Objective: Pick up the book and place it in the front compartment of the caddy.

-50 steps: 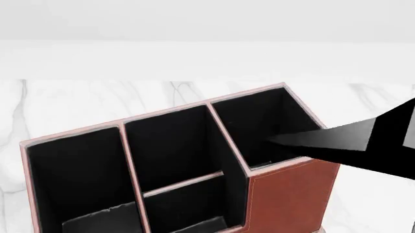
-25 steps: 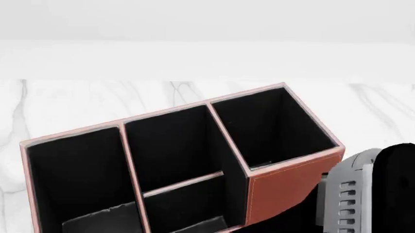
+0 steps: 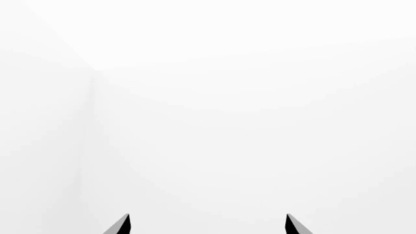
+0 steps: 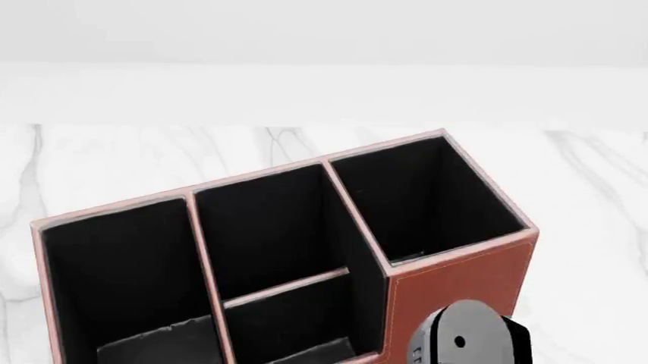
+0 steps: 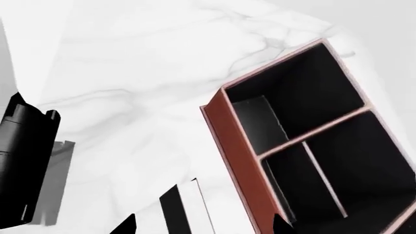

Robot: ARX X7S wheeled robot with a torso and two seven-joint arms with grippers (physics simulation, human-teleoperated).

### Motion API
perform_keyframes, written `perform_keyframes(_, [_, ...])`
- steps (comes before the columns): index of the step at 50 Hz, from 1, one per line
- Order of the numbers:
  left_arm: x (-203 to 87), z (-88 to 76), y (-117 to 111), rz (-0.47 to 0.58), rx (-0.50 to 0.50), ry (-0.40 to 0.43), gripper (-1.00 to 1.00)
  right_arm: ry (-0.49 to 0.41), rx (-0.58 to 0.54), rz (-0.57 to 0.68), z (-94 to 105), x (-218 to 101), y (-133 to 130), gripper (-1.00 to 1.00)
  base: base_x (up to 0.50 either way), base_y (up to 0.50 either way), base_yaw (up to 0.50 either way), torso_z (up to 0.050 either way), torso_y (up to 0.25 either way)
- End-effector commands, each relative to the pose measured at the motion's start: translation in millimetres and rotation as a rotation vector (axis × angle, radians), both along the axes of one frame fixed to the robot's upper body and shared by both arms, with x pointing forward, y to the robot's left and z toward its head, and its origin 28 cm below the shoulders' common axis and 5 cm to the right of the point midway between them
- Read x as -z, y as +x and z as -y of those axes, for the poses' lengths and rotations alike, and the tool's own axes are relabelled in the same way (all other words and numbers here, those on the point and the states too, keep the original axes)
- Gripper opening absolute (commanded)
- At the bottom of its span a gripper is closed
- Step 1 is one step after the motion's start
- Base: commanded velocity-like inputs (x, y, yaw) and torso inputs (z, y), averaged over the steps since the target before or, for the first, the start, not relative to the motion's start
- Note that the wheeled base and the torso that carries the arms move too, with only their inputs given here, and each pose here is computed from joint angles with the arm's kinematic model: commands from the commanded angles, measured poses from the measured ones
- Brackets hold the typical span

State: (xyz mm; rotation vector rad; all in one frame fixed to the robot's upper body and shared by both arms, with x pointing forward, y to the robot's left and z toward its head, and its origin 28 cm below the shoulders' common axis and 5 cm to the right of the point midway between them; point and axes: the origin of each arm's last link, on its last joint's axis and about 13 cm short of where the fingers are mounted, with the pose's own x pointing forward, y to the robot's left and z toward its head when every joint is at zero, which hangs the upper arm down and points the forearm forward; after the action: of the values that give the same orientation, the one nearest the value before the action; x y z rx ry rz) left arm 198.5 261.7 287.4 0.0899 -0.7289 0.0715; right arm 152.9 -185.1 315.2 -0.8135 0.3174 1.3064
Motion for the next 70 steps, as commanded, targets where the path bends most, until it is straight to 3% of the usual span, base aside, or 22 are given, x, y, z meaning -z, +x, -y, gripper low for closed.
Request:
perform_keyframes(1, [0.0, -0.9, -0.8, 0.009, 0.000, -0.006, 1.00, -0.032, -0.013, -0.001, -3.8, 3.9, 10.5, 1.00, 0.00, 0.00, 0.00, 0.000, 0.000])
perform_keyframes(38, [1.2, -1.9, 0.0, 0.007, -0.002, -0.006, 1.00, -0.061, -0.014, -0.098, -14.3, 38.9, 60.8, 1.00, 0.00, 0.00, 0.00, 0.000, 0.000])
perform_keyframes(70, [2.5, -3.9, -0.4, 0.004, -0.008, -0.013, 1.00, -0.092, -0.044, -0.160, -27.2, 65.1, 81.8, 1.00, 0.00, 0.00, 0.00, 0.000, 0.000])
